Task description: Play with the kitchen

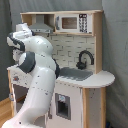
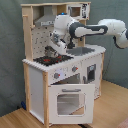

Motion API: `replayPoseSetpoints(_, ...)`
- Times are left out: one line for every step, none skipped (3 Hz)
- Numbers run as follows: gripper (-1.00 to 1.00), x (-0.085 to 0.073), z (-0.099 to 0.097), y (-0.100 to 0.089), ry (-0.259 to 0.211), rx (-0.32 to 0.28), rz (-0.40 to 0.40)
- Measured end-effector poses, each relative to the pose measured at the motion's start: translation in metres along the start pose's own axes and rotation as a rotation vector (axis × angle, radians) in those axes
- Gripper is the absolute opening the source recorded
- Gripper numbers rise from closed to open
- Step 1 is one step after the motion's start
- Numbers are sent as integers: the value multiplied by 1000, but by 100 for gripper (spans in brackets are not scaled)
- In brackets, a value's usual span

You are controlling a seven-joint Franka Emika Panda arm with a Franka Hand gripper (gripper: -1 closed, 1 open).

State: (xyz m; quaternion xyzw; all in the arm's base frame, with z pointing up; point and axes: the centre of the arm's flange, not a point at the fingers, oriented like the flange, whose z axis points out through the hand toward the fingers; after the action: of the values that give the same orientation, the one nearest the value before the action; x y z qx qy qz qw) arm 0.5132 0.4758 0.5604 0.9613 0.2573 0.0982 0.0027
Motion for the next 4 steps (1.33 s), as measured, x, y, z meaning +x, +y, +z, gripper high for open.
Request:
replayPoseSetpoints(-100, 9, 6, -4, -1, -11, -2)
replayPoseSetpoints(-100, 17, 12, -12, 1, -19, -10)
replayPoseSetpoints(-100, 18, 22, -11, -40, -34, -53)
replayPoseSetpoints(100, 18, 22, -11, -40, -34, -54)
